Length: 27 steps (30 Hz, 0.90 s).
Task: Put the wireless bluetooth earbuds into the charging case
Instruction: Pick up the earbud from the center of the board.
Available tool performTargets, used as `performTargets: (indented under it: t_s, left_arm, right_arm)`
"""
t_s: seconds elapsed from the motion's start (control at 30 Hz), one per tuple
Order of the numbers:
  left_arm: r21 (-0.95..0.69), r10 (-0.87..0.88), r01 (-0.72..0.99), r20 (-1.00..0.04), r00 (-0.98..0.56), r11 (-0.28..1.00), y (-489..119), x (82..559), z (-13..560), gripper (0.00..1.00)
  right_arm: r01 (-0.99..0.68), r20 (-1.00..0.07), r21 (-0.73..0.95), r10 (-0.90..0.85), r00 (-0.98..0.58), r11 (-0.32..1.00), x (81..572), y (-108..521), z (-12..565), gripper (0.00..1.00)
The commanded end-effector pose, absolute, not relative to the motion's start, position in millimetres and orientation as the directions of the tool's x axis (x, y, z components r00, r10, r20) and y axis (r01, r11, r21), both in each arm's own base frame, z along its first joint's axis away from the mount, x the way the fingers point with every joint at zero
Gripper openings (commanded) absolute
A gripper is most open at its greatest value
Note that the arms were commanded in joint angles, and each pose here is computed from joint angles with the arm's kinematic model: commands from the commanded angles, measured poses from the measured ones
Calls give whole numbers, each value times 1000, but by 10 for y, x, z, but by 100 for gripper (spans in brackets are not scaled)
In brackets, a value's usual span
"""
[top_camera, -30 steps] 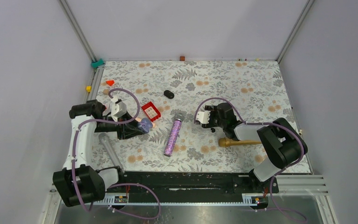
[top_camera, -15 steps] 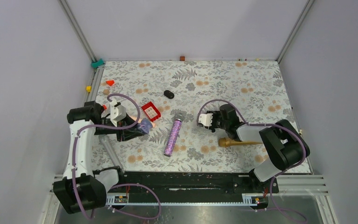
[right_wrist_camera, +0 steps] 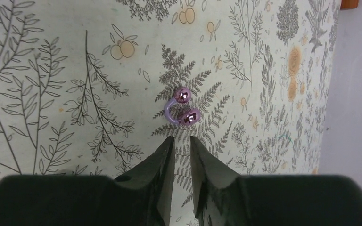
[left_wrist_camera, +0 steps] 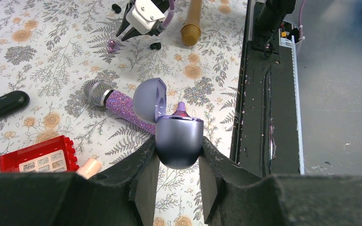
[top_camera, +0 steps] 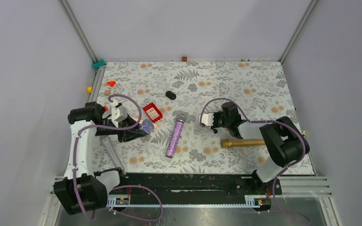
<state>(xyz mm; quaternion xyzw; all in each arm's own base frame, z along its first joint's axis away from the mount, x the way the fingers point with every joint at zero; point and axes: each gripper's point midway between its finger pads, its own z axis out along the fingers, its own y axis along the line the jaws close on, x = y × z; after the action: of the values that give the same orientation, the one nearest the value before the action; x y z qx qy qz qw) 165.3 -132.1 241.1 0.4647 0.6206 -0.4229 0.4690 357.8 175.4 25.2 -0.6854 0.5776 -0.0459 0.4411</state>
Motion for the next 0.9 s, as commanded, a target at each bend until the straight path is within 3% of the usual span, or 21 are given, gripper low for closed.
performTargets:
  t_s: [0.0, 0.27, 0.87]
  left_arm:
    - [-54, 143, 976, -986, -86, 213, -1350, 1616, 2541, 1]
    - [-49, 141, 975, -987, -81, 218, -1345, 1617, 2546, 1]
    - [-50, 138, 974, -987, -82, 220, -1345, 1619, 2557, 1]
  right_arm:
    - [-726, -462, -688, -773, 434, 4, 3646, 1937, 389, 26]
    - [-740, -438, -670, -778, 449, -50, 3602, 1926, 314, 34]
    - [-746, -371, -646, -789, 490, -160, 3462, 1834, 27, 36]
